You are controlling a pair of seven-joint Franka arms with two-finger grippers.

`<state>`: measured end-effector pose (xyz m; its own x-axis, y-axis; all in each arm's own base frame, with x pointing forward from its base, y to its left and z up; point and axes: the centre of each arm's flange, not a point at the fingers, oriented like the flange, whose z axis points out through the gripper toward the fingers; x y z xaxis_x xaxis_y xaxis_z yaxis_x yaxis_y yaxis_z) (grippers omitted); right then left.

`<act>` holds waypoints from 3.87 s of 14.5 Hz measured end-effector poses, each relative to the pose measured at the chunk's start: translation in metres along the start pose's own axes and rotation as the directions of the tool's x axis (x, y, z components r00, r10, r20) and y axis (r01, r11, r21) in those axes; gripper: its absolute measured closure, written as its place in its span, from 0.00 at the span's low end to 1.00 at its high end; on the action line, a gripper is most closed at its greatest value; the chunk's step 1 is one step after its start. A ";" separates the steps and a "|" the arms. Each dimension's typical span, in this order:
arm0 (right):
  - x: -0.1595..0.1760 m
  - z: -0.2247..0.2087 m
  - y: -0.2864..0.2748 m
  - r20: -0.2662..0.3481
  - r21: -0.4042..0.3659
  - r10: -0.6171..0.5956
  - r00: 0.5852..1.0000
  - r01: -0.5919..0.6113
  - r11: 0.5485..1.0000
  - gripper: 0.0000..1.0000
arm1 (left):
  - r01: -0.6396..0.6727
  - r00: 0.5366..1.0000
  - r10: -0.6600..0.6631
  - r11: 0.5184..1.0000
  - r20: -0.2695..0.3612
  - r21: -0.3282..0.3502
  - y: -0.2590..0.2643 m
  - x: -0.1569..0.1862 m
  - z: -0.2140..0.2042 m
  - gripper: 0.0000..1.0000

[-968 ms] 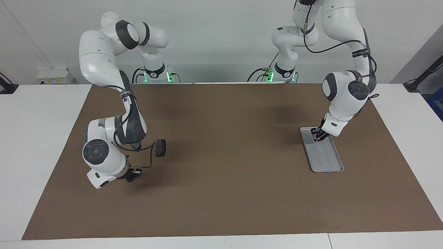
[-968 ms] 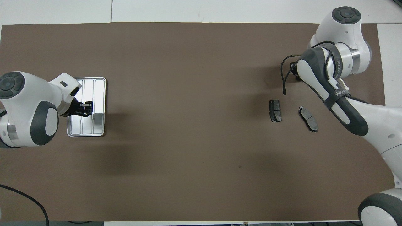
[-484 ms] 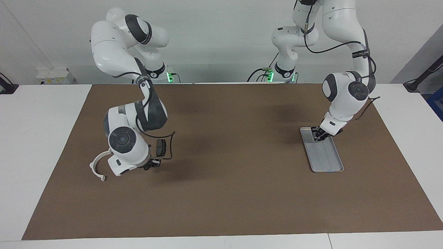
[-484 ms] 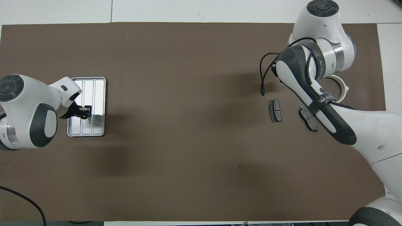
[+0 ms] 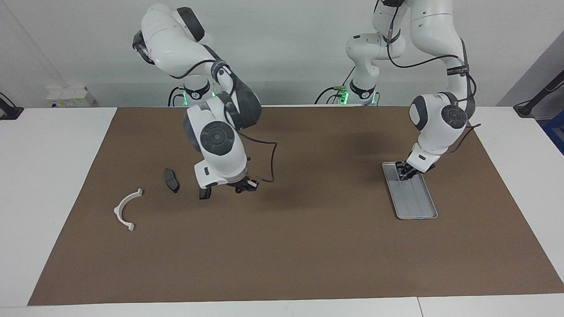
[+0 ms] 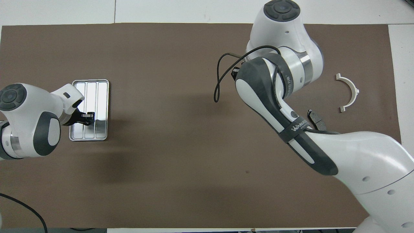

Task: Pick bearing gear from pile to tray

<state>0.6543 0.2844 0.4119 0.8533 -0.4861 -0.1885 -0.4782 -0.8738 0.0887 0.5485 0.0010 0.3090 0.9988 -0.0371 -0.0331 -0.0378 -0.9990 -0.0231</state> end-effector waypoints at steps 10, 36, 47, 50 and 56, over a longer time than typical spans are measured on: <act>-0.131 0.053 -0.122 -0.037 0.123 0.211 0.977 -0.205 0.971 0.78 | 0.001 1.000 -0.001 1.000 -0.006 -0.001 0.000 -0.003 0.006 0.64; -0.119 0.061 -0.141 -0.067 0.234 0.287 0.956 -0.264 0.936 0.00 | 0.189 0.982 -0.190 0.979 -0.003 -0.080 0.064 0.039 -0.103 0.00; -0.022 -0.170 0.060 -0.293 0.147 -0.314 0.903 0.367 0.919 0.00 | 0.395 0.919 -0.395 0.916 0.017 -0.072 0.266 0.003 -0.085 0.00; 0.000 -0.191 0.117 -0.312 0.064 -0.457 0.833 0.499 0.864 0.00 | 0.416 0.909 -0.416 0.907 0.014 -0.064 0.317 0.002 -0.041 0.00; 0.021 -0.193 0.200 -0.282 -0.053 -0.583 0.762 0.595 0.802 0.00 | 0.370 0.928 -0.372 0.928 -0.033 -0.036 0.329 0.008 -0.007 0.18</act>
<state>0.6165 0.0963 0.6146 0.9875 0.1354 0.0807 0.1349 -0.9908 0.0106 0.5444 -0.3283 0.3079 0.9418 0.3360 0.0114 0.3360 -0.9418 0.0019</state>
